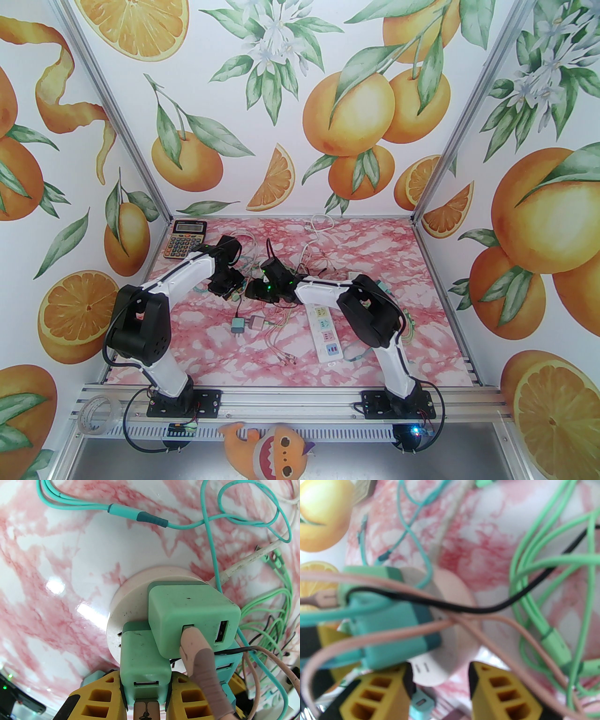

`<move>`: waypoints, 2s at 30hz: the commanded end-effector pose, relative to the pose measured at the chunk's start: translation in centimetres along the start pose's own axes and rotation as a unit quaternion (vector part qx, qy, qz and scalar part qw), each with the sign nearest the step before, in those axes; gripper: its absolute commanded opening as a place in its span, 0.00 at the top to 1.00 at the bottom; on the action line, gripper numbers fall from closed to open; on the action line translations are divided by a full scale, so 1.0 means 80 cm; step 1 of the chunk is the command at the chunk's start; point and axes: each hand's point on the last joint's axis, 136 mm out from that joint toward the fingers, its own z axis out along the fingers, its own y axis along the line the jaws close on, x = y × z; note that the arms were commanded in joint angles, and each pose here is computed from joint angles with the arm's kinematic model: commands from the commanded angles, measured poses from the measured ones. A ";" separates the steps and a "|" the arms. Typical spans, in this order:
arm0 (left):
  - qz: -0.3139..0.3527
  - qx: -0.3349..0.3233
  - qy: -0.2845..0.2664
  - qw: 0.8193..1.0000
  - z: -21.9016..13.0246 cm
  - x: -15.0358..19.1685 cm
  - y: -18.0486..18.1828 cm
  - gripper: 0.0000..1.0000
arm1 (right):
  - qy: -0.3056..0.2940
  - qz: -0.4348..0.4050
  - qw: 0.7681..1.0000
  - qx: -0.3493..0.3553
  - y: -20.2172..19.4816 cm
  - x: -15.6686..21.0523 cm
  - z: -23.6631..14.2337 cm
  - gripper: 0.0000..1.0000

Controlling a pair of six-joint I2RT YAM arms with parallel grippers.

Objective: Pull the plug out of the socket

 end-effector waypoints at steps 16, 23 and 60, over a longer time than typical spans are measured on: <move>-0.017 0.030 0.028 0.999 0.004 0.006 -0.029 0.98 | -0.005 0.071 0.997 0.005 -0.023 0.018 0.041 0.46; 0.004 0.015 0.039 0.999 -0.002 0.006 -0.033 0.98 | 0.029 0.069 0.984 0.164 -0.114 0.063 0.042 0.64; -0.004 -0.024 0.051 0.998 -0.023 -0.019 0.011 1.00 | 0.109 -0.015 0.935 0.336 -0.196 0.094 0.026 0.80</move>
